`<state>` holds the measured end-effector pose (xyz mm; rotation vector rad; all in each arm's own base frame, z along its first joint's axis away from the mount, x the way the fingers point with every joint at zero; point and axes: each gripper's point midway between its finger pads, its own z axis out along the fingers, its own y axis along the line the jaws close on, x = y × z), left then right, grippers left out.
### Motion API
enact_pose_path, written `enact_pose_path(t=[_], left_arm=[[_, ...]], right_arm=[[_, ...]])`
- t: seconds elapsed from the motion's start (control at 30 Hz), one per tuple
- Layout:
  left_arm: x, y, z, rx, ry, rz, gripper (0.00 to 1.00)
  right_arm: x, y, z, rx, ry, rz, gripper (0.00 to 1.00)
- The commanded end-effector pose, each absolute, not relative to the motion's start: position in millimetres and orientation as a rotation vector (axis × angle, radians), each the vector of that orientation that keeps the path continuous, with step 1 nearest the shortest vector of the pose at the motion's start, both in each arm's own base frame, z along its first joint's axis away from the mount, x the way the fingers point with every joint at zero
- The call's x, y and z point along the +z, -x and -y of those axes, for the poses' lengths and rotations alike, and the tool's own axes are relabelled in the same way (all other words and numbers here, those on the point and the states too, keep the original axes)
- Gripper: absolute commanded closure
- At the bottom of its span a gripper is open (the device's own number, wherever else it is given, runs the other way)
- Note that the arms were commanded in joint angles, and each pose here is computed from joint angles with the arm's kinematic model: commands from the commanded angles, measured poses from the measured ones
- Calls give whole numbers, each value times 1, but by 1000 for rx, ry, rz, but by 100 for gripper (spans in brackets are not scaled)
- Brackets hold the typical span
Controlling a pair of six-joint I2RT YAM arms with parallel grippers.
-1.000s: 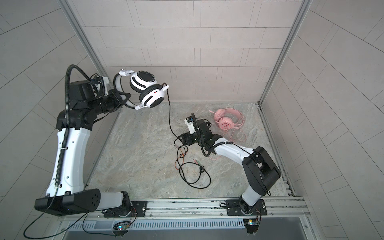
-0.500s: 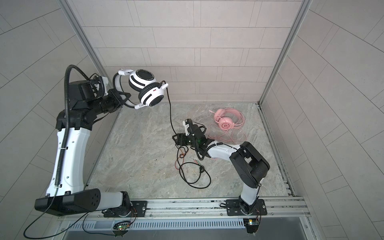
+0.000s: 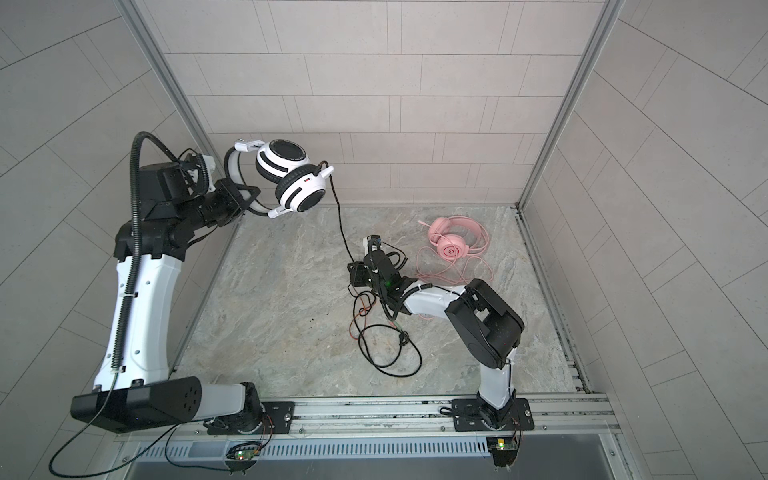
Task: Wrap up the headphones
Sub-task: 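Raise the white headset with the left gripper while the right reaches the cable, then grasp the black-and-red cable with the right gripper near the pink headset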
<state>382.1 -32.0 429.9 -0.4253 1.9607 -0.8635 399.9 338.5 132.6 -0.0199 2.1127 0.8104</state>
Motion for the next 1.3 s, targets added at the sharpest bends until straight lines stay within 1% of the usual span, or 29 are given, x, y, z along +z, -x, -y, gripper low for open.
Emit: enact_pose_path(t=[0.0, 0.1, 0.2, 0.27, 0.43, 0.5, 0.57, 0.63, 0.8, 0.93, 1.0, 1.27], left_arm=[[444, -379, 21, -866, 430, -1890, 100], [446, -379, 4, -842, 465, -1862, 100], [452, -379, -11, -854, 506, -1828, 100], [456, -378, -15, -851, 512, -1811, 100], [459, -380, -14, -885, 519, -1797, 100], [460, -379, -14, -886, 522, -1790, 100], [462, -380, -13, -890, 512, -1783, 100], [461, -380, -14, -891, 513, -1784, 100], [461, -382, -14, -893, 515, -1791, 100], [463, -383, -11, -919, 509, -1784, 100], [462, -383, -11, -925, 510, -1786, 100], [446, -385, -8, -960, 518, -1807, 100]], right_arm=[[113, -395, -301, 679, -7, -2161, 71], [97, -391, -267, 603, -26, -2207, 66], [98, -391, -236, 514, -45, -2204, 57], [99, -396, -219, 468, -59, -2211, 53], [112, -404, -210, 466, -56, -2190, 46], [119, -407, -222, 531, -18, -2186, 44], [130, -404, -246, 641, 61, -2165, 42], [141, -396, -279, 778, 188, -2112, 40], [158, -368, -337, 1089, 351, -2007, 39], [166, -358, -365, 1233, 442, -1967, 34], [172, -358, -368, 1270, 448, -1940, 32], [203, -373, -375, 1170, 531, -1938, 29]])
